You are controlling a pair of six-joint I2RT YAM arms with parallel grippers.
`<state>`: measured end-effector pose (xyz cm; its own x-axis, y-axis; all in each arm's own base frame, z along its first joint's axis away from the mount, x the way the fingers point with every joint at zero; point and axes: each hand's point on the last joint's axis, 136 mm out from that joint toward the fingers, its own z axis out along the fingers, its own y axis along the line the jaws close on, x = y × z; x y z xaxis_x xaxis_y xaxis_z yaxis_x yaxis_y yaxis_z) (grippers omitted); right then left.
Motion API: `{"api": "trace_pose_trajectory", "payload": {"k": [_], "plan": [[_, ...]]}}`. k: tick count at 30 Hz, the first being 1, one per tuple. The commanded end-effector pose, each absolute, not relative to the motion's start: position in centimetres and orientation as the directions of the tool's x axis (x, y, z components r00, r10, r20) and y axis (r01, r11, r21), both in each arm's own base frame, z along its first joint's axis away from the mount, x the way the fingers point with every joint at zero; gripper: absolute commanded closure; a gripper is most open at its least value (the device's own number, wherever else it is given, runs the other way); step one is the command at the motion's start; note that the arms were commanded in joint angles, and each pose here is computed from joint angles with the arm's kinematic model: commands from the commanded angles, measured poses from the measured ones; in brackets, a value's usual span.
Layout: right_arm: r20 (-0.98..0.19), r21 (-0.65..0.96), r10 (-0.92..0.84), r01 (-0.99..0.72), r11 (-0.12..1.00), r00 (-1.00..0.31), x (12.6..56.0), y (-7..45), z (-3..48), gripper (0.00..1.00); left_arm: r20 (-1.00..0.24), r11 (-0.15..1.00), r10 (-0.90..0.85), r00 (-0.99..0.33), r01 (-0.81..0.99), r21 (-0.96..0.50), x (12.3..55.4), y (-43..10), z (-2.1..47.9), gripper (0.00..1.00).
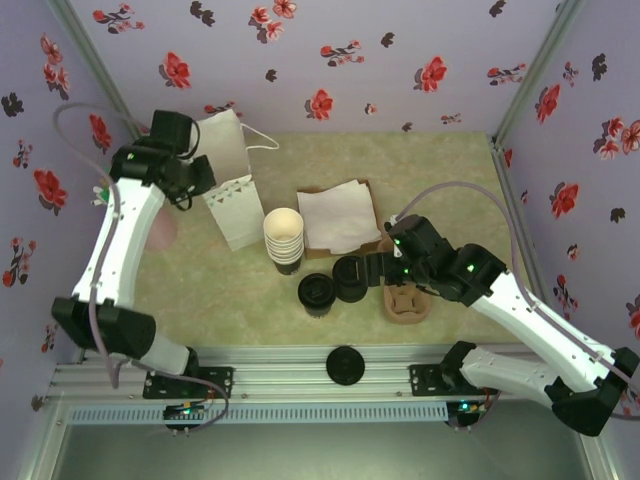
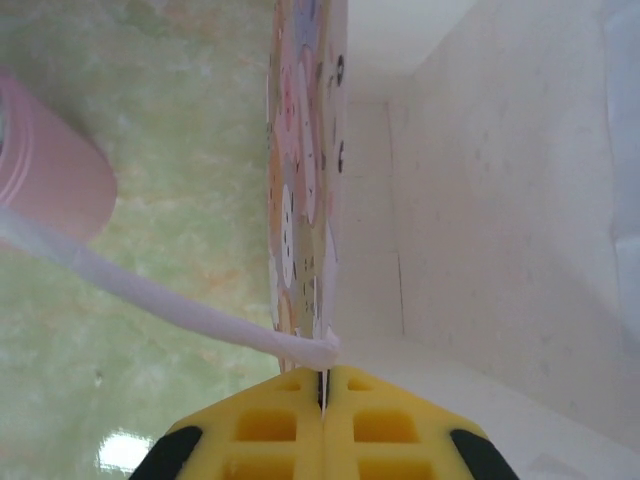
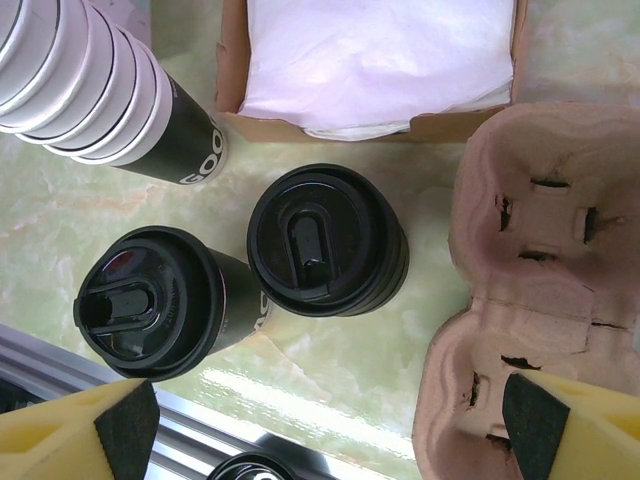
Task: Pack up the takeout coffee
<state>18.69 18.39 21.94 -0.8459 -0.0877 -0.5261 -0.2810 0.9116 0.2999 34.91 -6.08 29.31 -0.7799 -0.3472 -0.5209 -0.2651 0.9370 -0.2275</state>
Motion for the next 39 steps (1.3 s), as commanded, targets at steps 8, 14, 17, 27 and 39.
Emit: {"api": "trace_pose_trajectory", "payload": {"k": [8, 14, 17, 27, 39], "plan": [[-0.533, 0.254, -0.069, -0.238, 0.938, -0.843, 20.2, 17.6, 22.1, 0.1, -0.516, 0.878, -0.478, -0.71, -0.393, -0.273, 27.2, -3.9, 31.1, 1.0], [-0.509, 0.239, -0.037, -0.183, 0.954, -0.86, 21.7, 17.1, 21.2, 0.1, -0.472, 0.84, -0.542, -0.696, -0.449, -0.303, 23.5, -3.8, 29.5, 1.0], [-0.489, 0.222, -0.027, -0.154, 0.963, -0.872, 22.4, 16.8, 20.4, 0.1, -0.442, 0.828, -0.561, -0.7, -0.462, -0.319, 22.2, -4.5, 28.2, 1.0], [-0.449, 0.069, 0.023, -0.009, 0.998, -0.893, 23.8, 12.3, 17.7, 0.19, -0.397, 0.828, -0.558, -0.729, -0.451, -0.335, 19.1, -7.1, 25.5, 1.0], [-0.356, 0.03, 0.017, 0.006, 1.0, -0.934, 23.0, 11.2, 14.1, 0.27, -0.393, 0.834, -0.546, -0.74, -0.434, -0.34, 18.1, -9.1, 24.8, 1.0]]}}
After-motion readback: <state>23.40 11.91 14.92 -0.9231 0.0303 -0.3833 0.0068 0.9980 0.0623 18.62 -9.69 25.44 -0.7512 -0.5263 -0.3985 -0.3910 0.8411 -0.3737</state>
